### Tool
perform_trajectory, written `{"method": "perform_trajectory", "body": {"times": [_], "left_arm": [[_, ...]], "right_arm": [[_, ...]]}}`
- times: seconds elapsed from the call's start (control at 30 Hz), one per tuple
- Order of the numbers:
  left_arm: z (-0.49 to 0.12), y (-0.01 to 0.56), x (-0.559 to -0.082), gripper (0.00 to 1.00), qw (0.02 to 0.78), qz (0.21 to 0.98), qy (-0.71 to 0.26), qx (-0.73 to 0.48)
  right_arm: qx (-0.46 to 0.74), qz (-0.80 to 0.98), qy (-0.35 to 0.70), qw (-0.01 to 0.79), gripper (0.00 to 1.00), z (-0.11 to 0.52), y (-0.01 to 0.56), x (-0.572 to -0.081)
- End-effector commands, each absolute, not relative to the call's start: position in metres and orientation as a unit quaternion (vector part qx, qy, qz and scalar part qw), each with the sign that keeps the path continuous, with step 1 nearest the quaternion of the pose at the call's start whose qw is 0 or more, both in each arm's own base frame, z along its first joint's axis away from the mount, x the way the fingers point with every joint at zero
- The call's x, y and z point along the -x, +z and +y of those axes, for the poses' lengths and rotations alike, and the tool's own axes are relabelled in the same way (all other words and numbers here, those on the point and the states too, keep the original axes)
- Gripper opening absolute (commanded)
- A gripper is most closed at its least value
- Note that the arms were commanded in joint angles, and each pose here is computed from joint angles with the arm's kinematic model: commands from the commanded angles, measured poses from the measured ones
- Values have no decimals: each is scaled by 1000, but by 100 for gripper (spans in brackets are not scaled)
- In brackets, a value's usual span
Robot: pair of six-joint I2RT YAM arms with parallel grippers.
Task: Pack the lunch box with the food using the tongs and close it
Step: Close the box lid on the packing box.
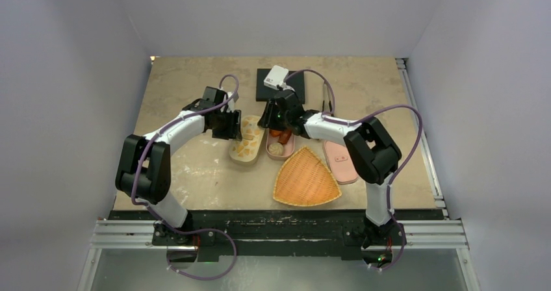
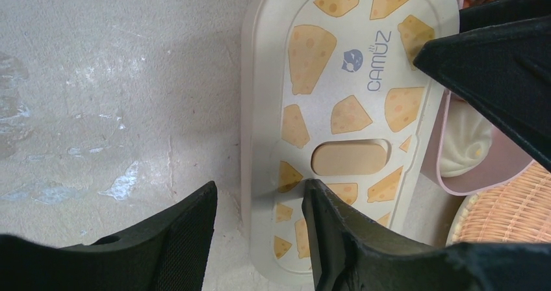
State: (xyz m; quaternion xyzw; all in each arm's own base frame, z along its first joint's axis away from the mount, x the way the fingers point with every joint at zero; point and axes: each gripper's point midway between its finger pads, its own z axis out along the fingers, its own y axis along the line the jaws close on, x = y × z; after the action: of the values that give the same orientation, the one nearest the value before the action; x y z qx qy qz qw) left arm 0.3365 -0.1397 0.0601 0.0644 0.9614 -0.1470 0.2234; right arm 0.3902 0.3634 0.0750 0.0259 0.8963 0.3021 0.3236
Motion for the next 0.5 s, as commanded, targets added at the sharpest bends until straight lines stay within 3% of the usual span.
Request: {"method": "perform_trajectory", "body": {"times": [0.0,0.47], "left_arm": [[-130,47,-334,51,210,968,-115,-75],[-157,110,-399,61,307,936,-162,-56]], "right_arm": [[-35,906,276,320,43,359,57,-393],[-48,918,233,317,41,338,33,-386]]}}
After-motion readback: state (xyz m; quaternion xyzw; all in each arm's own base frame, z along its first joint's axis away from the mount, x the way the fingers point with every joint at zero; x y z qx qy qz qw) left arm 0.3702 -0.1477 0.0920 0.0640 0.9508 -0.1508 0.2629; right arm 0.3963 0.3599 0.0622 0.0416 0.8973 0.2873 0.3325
